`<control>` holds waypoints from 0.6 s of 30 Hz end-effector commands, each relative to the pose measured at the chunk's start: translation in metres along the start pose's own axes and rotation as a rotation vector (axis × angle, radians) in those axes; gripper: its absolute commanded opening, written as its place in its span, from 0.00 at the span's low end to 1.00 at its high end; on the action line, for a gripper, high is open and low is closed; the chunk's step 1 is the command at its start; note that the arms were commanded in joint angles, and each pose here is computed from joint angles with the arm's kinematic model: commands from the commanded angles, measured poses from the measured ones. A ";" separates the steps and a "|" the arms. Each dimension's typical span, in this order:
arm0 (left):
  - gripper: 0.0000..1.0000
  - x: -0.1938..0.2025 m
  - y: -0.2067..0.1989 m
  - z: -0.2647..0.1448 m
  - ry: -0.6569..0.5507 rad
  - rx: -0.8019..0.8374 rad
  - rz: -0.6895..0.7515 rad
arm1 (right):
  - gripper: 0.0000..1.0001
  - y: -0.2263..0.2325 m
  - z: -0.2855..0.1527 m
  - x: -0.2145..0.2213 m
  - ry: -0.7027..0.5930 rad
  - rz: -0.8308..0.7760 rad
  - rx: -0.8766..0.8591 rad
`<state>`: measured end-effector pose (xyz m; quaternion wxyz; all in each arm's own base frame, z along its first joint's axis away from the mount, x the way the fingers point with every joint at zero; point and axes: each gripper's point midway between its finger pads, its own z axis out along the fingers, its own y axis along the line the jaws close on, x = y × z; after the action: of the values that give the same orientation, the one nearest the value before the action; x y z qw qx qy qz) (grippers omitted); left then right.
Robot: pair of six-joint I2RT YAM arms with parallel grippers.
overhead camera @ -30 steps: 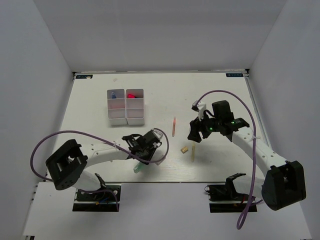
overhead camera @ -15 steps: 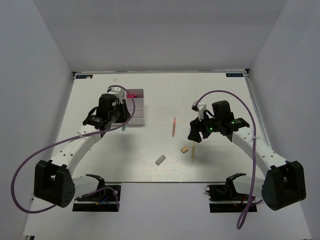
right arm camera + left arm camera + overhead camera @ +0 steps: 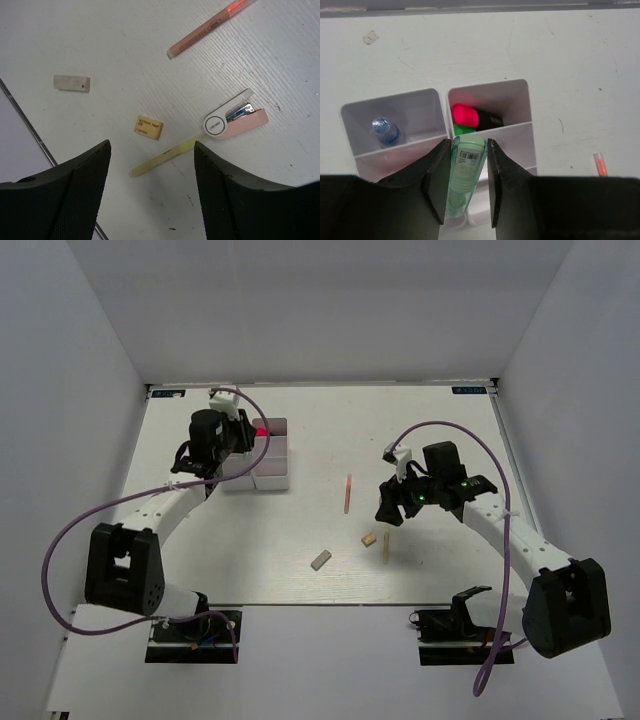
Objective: Sort the stationery into containers
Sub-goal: Place the stationery in the storage box.
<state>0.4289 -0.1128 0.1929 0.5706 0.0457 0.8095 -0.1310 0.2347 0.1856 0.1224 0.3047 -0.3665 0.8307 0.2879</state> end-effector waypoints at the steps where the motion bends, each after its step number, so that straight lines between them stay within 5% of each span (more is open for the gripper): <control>1: 0.00 -0.042 0.005 0.008 -0.119 0.050 0.061 | 0.70 0.000 -0.004 -0.017 -0.035 -0.031 -0.008; 18: 0.00 -0.032 0.026 0.023 -0.171 0.157 0.073 | 0.70 -0.003 0.002 -0.010 -0.003 -0.019 -0.011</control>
<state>0.4663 -0.0825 0.1976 0.6138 0.0764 0.7713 -0.1499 0.2343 0.1851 0.1131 0.2889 -0.3665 0.8365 0.2873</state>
